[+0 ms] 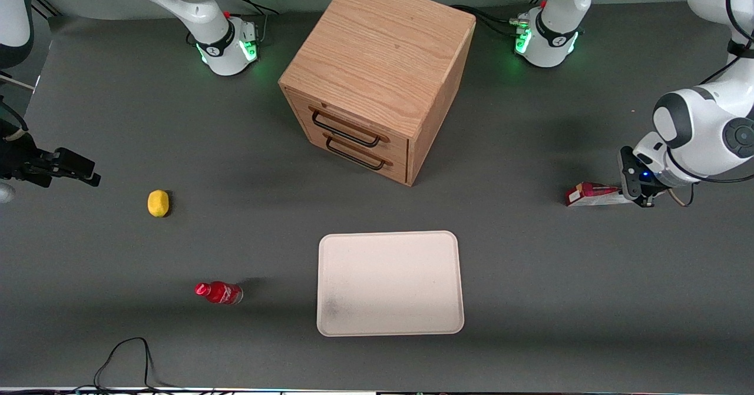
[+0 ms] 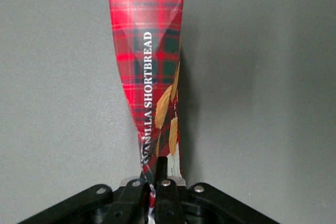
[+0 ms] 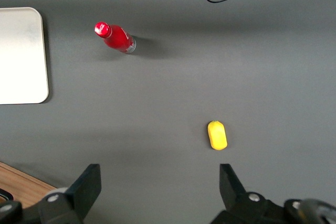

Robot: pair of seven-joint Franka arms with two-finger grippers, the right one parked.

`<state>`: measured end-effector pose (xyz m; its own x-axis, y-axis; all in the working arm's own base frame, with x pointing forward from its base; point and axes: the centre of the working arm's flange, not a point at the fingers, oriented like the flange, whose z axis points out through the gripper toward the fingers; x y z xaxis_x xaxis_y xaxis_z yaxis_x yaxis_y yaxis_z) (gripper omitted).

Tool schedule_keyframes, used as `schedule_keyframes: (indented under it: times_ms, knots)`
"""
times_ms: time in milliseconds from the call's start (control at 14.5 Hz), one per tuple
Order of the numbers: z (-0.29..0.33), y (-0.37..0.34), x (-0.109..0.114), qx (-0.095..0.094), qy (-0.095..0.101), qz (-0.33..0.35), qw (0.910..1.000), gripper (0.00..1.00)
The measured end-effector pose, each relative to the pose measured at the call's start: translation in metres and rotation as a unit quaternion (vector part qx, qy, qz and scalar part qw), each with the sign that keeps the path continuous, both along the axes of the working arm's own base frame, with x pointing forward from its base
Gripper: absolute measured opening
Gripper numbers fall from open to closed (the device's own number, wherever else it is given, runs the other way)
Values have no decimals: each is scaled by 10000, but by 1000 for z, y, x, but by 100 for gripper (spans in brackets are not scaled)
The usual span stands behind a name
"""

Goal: Place red cookie box on tray
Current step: 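Close the left gripper on the cookie box's end, then lift the cookie box and tilt it upright with the left gripper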

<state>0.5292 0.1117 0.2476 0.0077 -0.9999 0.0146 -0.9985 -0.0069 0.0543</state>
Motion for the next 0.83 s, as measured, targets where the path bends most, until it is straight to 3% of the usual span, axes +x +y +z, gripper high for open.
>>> schedule_keyframes:
  times_ms: [207, 414, 552, 828]
  knots:
    - [34, -1, 21, -105, 310, 212, 9992, 4]
    - [111, -8, 50, -85, 334, 699, 9970, 4]
    - [163, -16, 61, -64, 375, 1032, 9939, 4]
    - [258, -32, 76, -2, 258, 1689, 9853, 4]
